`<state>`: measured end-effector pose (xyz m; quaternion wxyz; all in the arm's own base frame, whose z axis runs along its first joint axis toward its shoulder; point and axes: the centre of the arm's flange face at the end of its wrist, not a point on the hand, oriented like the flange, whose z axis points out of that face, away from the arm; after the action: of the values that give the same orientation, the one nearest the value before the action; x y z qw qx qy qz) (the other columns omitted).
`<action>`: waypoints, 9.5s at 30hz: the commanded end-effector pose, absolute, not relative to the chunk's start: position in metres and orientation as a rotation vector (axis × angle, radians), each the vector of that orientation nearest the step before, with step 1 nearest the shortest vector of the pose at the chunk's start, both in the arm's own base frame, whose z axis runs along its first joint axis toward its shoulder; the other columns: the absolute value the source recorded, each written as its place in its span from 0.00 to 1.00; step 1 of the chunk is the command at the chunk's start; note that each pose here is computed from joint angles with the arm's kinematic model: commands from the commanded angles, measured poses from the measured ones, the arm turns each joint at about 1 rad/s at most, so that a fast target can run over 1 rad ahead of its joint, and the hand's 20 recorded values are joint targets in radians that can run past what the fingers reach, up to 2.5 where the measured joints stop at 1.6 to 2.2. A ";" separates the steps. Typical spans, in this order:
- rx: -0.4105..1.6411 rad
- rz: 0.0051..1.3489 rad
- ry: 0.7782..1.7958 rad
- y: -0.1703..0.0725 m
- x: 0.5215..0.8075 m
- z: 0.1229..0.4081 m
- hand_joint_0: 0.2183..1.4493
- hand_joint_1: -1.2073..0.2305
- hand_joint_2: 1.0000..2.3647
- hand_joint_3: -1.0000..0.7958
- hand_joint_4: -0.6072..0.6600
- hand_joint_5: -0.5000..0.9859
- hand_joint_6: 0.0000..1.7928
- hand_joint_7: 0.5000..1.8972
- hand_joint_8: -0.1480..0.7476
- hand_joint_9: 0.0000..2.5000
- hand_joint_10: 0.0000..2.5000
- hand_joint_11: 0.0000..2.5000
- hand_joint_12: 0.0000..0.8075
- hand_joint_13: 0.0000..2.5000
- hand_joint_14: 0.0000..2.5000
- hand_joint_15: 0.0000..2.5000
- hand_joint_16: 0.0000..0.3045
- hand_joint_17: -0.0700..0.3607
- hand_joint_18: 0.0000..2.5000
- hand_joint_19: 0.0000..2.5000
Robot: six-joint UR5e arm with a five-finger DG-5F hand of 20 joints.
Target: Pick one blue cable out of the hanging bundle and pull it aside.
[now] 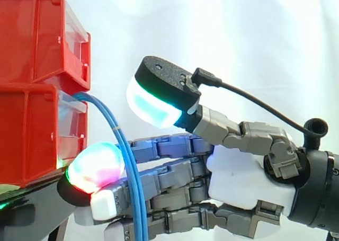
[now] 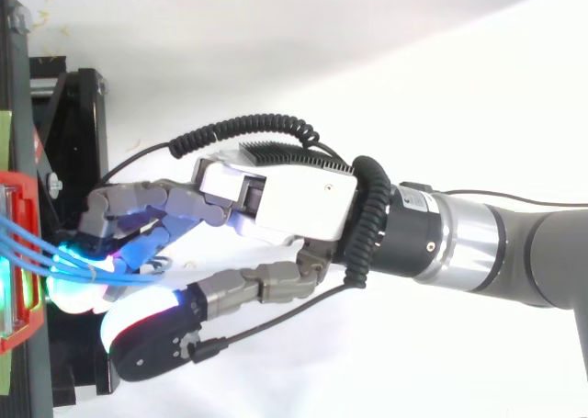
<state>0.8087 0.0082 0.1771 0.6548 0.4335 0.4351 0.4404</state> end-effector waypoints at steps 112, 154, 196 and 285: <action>1.093 0.923 1.117 -0.027 0.779 0.240 0.26 0.19 0.00 0.28 0.60 0.25 0.52 0.48 0.51 0.42 0.01 0.30 0.43 0.29 0.00 0.13 0.16 0.42 0.33 0.15; 1.087 0.929 1.123 -0.033 0.777 0.249 0.41 0.20 0.00 0.28 0.49 0.24 0.52 0.70 0.47 0.43 0.01 0.32 0.40 0.32 0.01 0.16 0.15 0.40 0.35 0.16; 1.093 0.919 1.140 -0.045 0.771 0.267 0.35 0.28 0.01 0.40 0.60 0.23 0.52 0.53 0.49 0.41 0.01 0.32 0.43 0.32 0.01 0.18 0.16 0.42 0.33 0.19; 1.106 0.899 1.189 -0.068 0.761 0.284 0.31 0.31 0.01 0.57 0.59 0.26 0.52 0.58 0.53 0.45 0.01 0.33 0.46 0.37 0.01 0.20 0.19 0.46 0.37 0.19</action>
<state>0.7625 -0.0653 0.2808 0.5996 0.4761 0.5119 0.3895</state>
